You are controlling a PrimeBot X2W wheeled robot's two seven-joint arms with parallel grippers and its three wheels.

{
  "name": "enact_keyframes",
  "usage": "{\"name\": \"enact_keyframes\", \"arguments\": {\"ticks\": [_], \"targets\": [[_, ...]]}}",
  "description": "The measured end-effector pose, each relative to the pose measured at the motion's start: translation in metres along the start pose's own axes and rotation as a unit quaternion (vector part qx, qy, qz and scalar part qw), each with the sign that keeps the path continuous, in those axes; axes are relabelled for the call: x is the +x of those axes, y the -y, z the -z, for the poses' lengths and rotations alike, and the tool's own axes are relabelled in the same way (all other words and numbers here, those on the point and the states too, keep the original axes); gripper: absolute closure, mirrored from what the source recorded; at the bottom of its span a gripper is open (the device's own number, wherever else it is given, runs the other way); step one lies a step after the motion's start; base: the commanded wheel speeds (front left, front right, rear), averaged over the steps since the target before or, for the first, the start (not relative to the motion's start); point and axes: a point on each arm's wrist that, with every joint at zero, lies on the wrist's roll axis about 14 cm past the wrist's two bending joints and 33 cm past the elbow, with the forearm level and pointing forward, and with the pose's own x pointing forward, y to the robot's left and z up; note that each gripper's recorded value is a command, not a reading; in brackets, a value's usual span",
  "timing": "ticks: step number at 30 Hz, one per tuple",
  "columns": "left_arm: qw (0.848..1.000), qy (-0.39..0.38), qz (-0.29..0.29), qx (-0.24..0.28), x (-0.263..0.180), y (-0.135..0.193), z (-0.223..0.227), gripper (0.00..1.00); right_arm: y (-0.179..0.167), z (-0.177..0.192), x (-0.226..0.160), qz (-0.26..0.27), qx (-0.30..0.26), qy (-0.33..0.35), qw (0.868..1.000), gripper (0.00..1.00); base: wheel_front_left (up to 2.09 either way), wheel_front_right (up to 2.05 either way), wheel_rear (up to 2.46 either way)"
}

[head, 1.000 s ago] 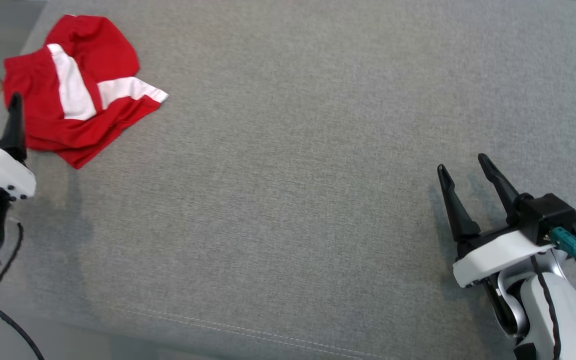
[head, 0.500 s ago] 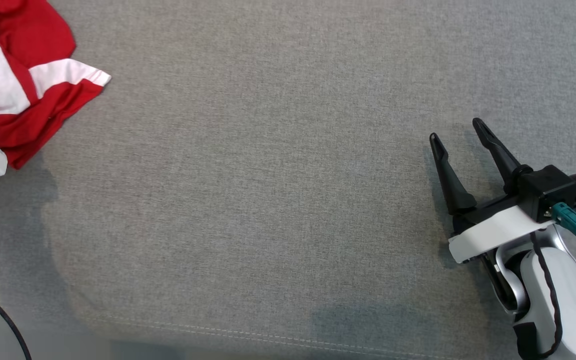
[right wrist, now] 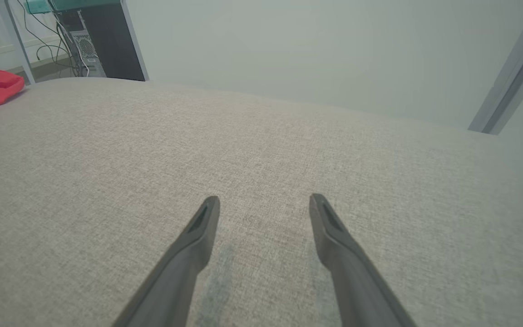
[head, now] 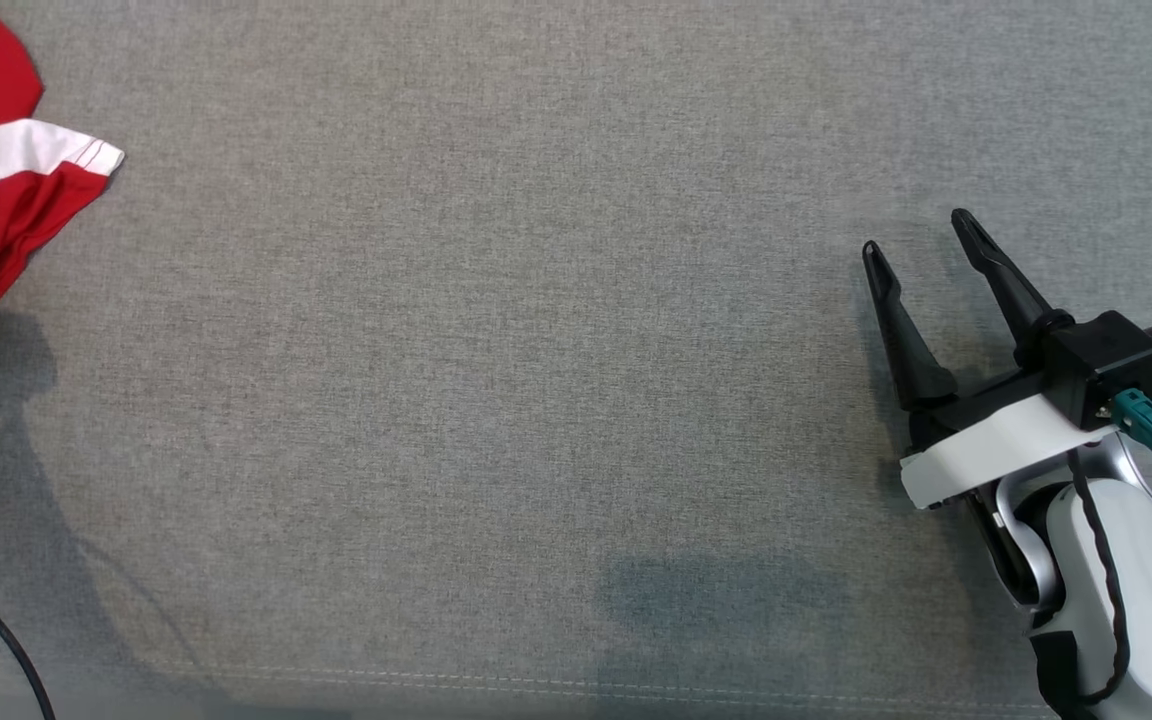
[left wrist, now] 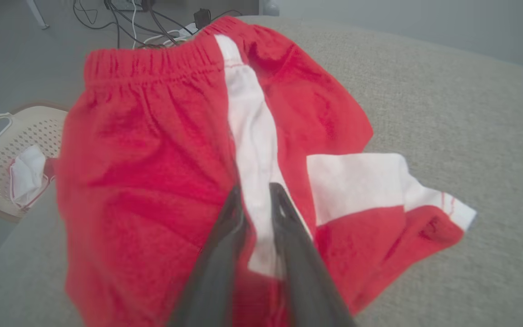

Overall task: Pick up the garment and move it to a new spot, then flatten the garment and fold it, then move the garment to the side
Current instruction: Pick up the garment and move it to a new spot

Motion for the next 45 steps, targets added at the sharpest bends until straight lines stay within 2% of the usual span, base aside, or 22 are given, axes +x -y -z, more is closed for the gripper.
{"name": "enact_keyframes", "arguments": {"ticks": [6,12,15,18,20,25,35,41,45], "targets": [[0.997,0.073,0.014,0.023,-0.007,0.009,-0.035,1.0,0.004,-0.012,-0.005,0.011,-0.001,0.013,1.0,0.0,0.0,0.0,0.0],[0.983,0.166,0.061,0.056,-0.025,0.038,-0.097,1.0,0.003,-0.025,-0.012,0.019,0.004,0.029,0.999,0.0,0.0,0.0,0.0],[0.969,0.216,0.096,0.064,-0.042,0.061,-0.131,1.0,0.0,-0.026,-0.019,0.02,0.01,0.028,0.999,0.0,0.0,0.0,0.0],[0.946,0.281,0.142,0.078,-0.069,0.094,-0.168,1.0,-0.003,-0.033,-0.026,0.022,0.013,0.038,0.999,0.0,0.0,0.0,0.0],[0.935,0.302,0.169,0.082,-0.085,0.113,-0.173,1.0,-0.002,-0.035,-0.031,0.027,0.015,0.039,0.999,0.0,0.0,0.0,0.0],[0.916,0.31,0.235,0.096,-0.117,0.161,-0.151,1.0,0.003,-0.041,-0.049,0.043,0.018,0.045,0.998,0.0,0.0,0.0,0.0],[0.879,0.278,0.38,0.081,-0.174,0.275,-0.087,1.0,0.026,-0.051,-0.082,0.089,0.017,0.06,0.994,0.0,0.0,0.0,0.0],[0.843,0.25,0.467,0.094,-0.212,0.344,-0.051,1.0,0.038,-0.046,-0.098,0.114,0.023,0.055,0.992,0.0,0.0,0.0,0.0],[0.818,0.231,0.515,0.111,-0.234,0.378,-0.028,1.0,0.044,-0.045,-0.106,0.127,0.025,0.054,0.99,0.0,0.0,0.0,0.0]]}}
